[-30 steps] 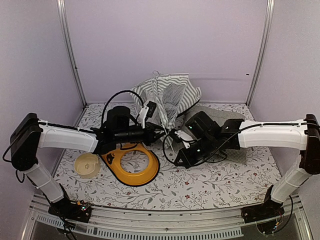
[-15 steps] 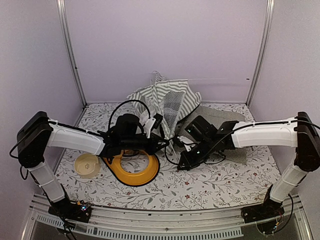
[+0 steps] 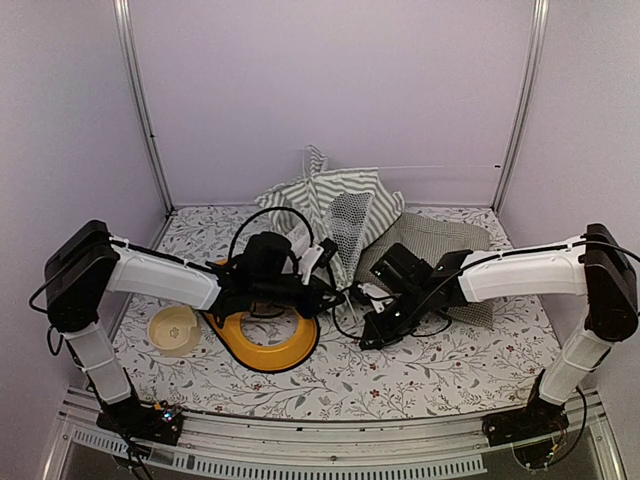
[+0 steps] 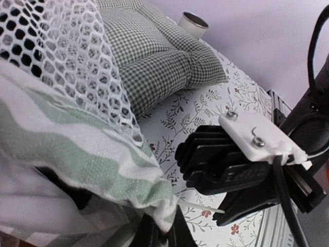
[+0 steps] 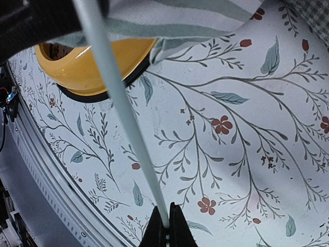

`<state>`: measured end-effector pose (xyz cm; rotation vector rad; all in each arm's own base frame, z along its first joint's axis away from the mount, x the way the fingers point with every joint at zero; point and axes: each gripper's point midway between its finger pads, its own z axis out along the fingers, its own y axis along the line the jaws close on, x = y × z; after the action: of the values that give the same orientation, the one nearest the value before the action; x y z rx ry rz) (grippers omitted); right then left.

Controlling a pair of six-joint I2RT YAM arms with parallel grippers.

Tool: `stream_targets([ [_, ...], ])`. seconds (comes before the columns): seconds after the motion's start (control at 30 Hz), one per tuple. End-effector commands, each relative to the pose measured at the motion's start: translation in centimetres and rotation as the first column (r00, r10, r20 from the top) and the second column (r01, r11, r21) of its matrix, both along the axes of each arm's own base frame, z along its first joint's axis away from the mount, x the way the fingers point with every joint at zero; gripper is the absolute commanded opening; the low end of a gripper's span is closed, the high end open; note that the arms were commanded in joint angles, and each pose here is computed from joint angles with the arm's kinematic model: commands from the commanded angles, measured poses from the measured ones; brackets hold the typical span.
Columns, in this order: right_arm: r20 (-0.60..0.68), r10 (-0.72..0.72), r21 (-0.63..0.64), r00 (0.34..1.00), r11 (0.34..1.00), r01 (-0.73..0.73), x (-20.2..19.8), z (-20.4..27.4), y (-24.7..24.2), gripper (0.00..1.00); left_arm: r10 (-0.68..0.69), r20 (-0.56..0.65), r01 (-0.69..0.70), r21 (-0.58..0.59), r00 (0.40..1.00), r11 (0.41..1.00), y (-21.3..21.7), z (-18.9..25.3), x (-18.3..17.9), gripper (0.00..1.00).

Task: Set up the pet tent
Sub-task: Insert the tent pole into the pole socket of the pet tent.

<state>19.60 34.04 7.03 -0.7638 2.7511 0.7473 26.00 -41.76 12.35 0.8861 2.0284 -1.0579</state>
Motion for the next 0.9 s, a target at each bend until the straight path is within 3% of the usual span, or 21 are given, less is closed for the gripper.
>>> stream_targets([
  [0.0,0.188,-0.166,0.113,0.968,0.983,0.147,6.0,3.3,1.2,0.00,-0.302,-0.186,0.314,0.036,0.935,0.949,-2.0,-3.2,-9.3,0.00],
  [0.13,0.258,-0.190,0.177,0.947,0.973,0.147,7.1,6.3,1.7,0.00,-0.316,-0.173,0.325,0.026,0.933,0.945,-2.3,-2.0,-9.3,0.00],
  [0.3,0.375,-0.202,0.280,0.905,0.955,0.097,8.2,12.0,2.2,0.00,-0.298,-0.104,0.300,0.003,0.949,0.954,-3.1,2.8,-7.9,0.00],
  [0.57,0.504,-0.234,0.394,0.832,0.919,0.020,8.8,18.5,2.6,0.00,-0.256,-0.194,0.248,-0.066,0.947,0.967,-2.7,4.3,-6.5,0.00],
  [0.87,0.549,-0.262,0.383,0.794,0.923,0.040,10.3,19.5,2.5,0.00,-0.335,-0.230,0.296,-0.188,0.914,0.936,-2.7,6.9,-7.6,0.00],
])
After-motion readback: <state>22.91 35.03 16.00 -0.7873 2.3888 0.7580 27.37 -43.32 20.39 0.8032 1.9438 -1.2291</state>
